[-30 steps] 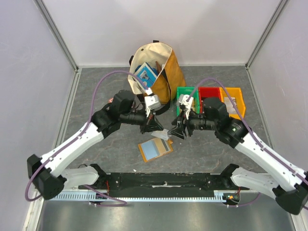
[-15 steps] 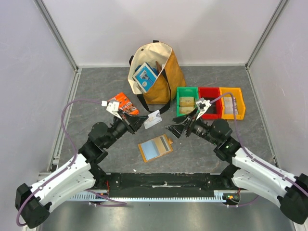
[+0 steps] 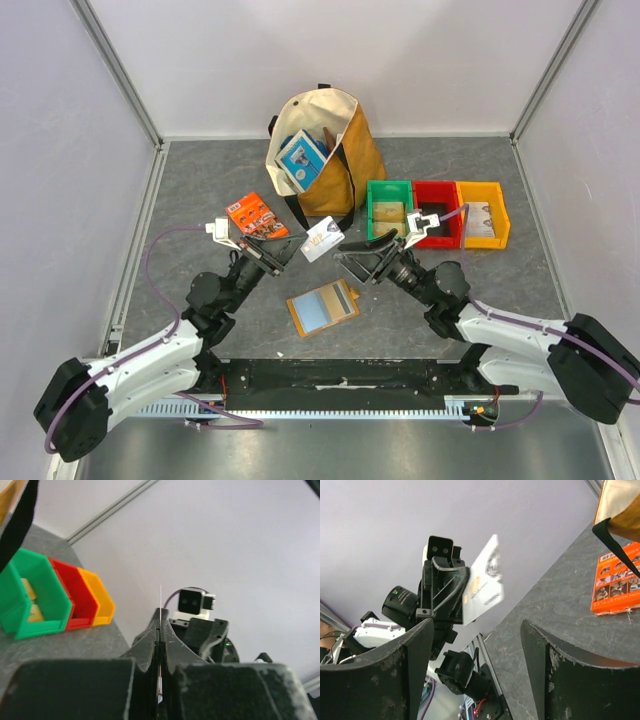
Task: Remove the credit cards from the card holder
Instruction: Place the credit card in the storage box.
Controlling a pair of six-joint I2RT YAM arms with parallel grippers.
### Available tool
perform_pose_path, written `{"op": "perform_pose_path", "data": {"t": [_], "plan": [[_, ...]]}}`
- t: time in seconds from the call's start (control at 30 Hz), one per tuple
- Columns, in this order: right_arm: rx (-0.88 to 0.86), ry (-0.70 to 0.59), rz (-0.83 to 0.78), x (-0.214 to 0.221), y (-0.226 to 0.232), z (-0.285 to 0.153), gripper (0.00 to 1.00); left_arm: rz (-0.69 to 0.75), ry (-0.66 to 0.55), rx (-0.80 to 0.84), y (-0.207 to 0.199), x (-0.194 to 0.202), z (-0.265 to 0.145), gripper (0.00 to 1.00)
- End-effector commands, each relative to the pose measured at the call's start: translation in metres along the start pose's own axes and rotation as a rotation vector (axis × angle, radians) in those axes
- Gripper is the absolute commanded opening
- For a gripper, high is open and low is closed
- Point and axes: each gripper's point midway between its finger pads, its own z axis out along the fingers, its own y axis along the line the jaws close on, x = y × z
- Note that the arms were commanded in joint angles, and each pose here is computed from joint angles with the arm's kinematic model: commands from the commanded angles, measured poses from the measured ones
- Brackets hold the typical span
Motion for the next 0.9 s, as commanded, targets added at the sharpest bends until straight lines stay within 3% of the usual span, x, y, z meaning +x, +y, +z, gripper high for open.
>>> {"op": "perform_pose_path", "data": {"t": [0.0,0.23,0.4,0.5,0.63,0.73,0.87], "plan": [[-0.087,-0.107,0.011,-0.028,0.025,0.019,0.77,-0.083,-0.088,0.123,-0.034,-0.020,0.002,0.02],[-0.131,-0.099,0.009,-0.027,0.029,0.032,0.68,-0.107,-0.066,0.136,-0.037,-0.014,0.005,0.02],[-0.150,-0.097,0.003,-0.029,0.034,0.038,0.55,-0.125,-0.061,0.140,-0.035,-0.011,0.005,0.02],[-0.152,-0.095,0.007,-0.028,0.033,0.040,0.37,-0.128,-0.067,0.137,-0.034,-0.011,0.005,0.02],[-0.137,-0.097,0.015,-0.027,0.030,0.037,0.03,-0.130,-0.072,0.128,-0.032,-0.012,0.004,0.02],[-0.106,-0.089,0.012,-0.028,0.026,0.033,0.00,-0.119,-0.065,0.102,-0.026,-0.010,0.004,0.16],[-0.041,-0.092,-0.001,-0.040,0.010,0.023,0.00,-0.047,-0.002,-0.001,-0.007,-0.003,0.003,0.60]]}}
